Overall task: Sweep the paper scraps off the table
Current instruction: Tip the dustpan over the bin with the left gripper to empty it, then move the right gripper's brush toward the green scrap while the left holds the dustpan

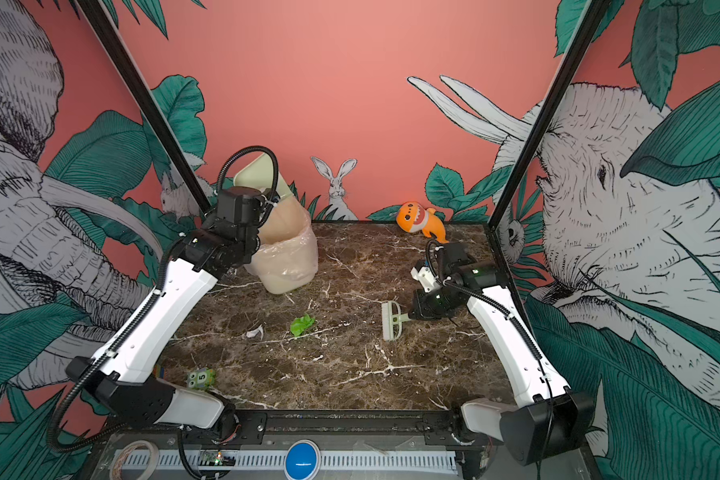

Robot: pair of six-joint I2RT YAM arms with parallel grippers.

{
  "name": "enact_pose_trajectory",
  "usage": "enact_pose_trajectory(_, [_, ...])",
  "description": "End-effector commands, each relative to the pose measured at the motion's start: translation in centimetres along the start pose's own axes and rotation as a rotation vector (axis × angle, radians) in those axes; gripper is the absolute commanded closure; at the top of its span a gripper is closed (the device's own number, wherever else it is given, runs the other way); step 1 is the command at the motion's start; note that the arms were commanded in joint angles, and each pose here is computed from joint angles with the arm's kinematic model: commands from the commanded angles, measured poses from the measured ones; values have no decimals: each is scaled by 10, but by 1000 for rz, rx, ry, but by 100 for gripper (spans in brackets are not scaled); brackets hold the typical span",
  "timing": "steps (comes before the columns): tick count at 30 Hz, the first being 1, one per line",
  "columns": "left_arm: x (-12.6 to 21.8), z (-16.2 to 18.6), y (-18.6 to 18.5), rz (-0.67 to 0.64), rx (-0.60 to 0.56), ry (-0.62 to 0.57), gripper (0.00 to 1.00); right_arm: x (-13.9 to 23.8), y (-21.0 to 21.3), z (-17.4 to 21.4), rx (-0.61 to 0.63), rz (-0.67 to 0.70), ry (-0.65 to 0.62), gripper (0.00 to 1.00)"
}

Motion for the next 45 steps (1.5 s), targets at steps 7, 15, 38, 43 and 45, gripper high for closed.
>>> enact_pose_trajectory(7, [52,38,-39,431,372,-108,87,-41,44,-9,75,-48,7,100])
enact_pose_trajectory(15, [69,68,-64,587,469,-95,86,-87,88,-20,127,-123,-9,100])
enact_pose_trajectory(38, [72,87,-85,651,456,-40,85,-188,166,-83,-2,-437,-76,100])
enact_pose_trajectory(43, [72,88,-88,656,449,-32,85,-206,161,-86,-54,-431,-58,100])
enact_pose_trajectory(45, [71,89,-89,657,443,-27,85,-209,155,-85,-75,-419,-52,100])
Point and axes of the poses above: each gripper's point midway between its finger pads, its own x axis back along the fingers, its own y axis along the line the jaws close on, z = x × y, the point moved 7 cm from there along x, back along the fingers, and after that the axes turned 3 degrees about x, right-handed, at the moved point
